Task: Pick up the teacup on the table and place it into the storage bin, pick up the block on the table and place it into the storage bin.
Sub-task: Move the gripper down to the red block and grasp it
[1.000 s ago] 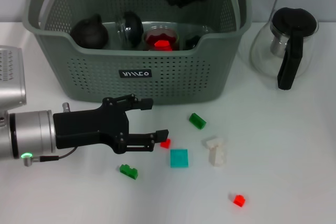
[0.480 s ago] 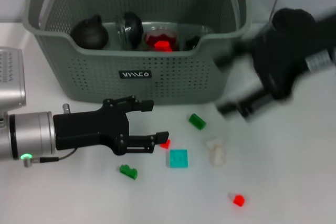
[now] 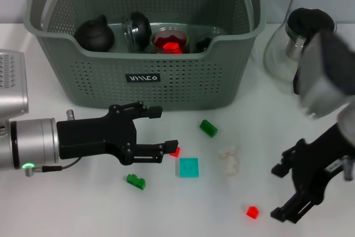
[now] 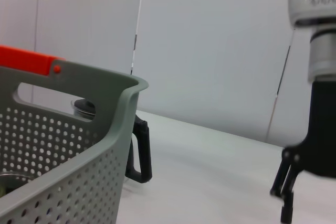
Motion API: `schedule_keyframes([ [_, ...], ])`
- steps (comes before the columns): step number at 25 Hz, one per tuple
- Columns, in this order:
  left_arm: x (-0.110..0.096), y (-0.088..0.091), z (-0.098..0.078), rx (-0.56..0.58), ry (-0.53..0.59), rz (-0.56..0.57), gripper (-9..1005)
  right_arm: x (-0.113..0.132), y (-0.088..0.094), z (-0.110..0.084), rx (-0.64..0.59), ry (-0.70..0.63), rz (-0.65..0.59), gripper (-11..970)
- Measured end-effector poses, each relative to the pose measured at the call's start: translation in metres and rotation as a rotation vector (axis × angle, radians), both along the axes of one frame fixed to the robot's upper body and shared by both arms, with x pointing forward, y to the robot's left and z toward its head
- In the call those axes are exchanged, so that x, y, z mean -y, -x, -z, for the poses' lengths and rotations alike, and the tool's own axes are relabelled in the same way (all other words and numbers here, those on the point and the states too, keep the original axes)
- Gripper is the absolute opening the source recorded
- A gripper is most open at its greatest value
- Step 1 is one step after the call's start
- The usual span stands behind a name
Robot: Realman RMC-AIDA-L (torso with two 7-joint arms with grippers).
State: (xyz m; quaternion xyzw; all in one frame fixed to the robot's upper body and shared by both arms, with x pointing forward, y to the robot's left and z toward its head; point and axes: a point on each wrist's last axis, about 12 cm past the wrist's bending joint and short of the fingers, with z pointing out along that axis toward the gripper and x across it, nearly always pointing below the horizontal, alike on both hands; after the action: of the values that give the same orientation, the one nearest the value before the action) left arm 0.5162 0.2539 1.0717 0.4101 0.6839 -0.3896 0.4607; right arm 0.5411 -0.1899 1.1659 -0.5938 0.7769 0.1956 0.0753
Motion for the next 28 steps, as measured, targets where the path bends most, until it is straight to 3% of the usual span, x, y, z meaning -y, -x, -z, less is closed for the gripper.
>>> schedule_keyframes([
  [8, 0.001, 0.001, 0.001, -0.005, 0.008, -0.004, 851, -0.042, 0.004, 0.043, 0.046, 0.164, -0.045, 944],
  [18, 0.001, 0.002, 0.004, 0.000, 0.007, -0.004, 850, -0.061, 0.009, 0.056, 0.063, 0.205, -0.046, 938],
  [28, 0.000, 0.003, 0.005, 0.005, 0.002, -0.005, 850, -0.069, 0.012, 0.062, 0.087, 0.210, -0.038, 786],
])
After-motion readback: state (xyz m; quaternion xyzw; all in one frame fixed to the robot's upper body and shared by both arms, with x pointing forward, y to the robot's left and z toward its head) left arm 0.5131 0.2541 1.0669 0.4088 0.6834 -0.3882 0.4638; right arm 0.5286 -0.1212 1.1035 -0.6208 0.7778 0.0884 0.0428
